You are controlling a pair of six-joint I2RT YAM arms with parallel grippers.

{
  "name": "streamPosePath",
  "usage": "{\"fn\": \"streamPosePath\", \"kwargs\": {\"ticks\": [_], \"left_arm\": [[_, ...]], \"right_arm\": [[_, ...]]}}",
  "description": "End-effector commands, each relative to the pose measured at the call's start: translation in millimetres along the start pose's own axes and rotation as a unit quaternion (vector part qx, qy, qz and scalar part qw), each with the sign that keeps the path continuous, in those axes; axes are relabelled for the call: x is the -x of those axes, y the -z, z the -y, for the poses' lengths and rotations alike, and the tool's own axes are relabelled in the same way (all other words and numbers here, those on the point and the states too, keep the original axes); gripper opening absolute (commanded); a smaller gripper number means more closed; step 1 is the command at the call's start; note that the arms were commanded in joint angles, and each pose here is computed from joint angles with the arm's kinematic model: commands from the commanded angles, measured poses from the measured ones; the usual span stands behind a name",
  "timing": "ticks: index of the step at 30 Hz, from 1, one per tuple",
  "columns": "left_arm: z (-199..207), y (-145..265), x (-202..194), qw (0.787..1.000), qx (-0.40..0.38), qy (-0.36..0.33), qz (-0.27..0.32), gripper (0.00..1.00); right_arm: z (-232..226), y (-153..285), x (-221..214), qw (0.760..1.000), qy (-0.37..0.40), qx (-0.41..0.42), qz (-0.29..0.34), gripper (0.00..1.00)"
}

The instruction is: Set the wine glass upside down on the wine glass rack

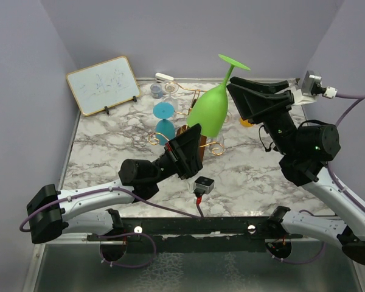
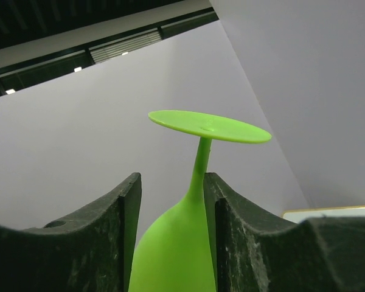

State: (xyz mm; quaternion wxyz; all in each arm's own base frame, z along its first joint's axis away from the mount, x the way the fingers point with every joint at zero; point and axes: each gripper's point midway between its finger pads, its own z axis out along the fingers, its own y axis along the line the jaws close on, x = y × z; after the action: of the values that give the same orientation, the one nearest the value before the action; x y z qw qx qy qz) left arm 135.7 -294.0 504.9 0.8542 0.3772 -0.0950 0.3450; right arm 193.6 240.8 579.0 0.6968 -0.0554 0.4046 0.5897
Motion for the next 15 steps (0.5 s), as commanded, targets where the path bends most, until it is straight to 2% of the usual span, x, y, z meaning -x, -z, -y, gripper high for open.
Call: {"fn": "streamPosePath", "kwargs": {"ticks": [1,11,15], "left_arm": [[-23.1,-3.2,-17.5,0.999,0.032,-0.02,-0.031,0.0],[-21.2,-2.8,-14.9,0.999,0.029,-0.026,-0.026,0.0],[-19.6,-1.9,-14.6,0.999,0.025,-0.026,-0.026,0.0]], "right_arm": [[3.7,3.1,7.2,1.0,0.007,-0.016,0.013,0.44],[6.0,-11.5,-11.7,1.0,-0.01,-0.004,-0.008,0.41],[4.8,-15.0,-14.8,1.0,-0.013,0.004,-0.01,0.36]]}}
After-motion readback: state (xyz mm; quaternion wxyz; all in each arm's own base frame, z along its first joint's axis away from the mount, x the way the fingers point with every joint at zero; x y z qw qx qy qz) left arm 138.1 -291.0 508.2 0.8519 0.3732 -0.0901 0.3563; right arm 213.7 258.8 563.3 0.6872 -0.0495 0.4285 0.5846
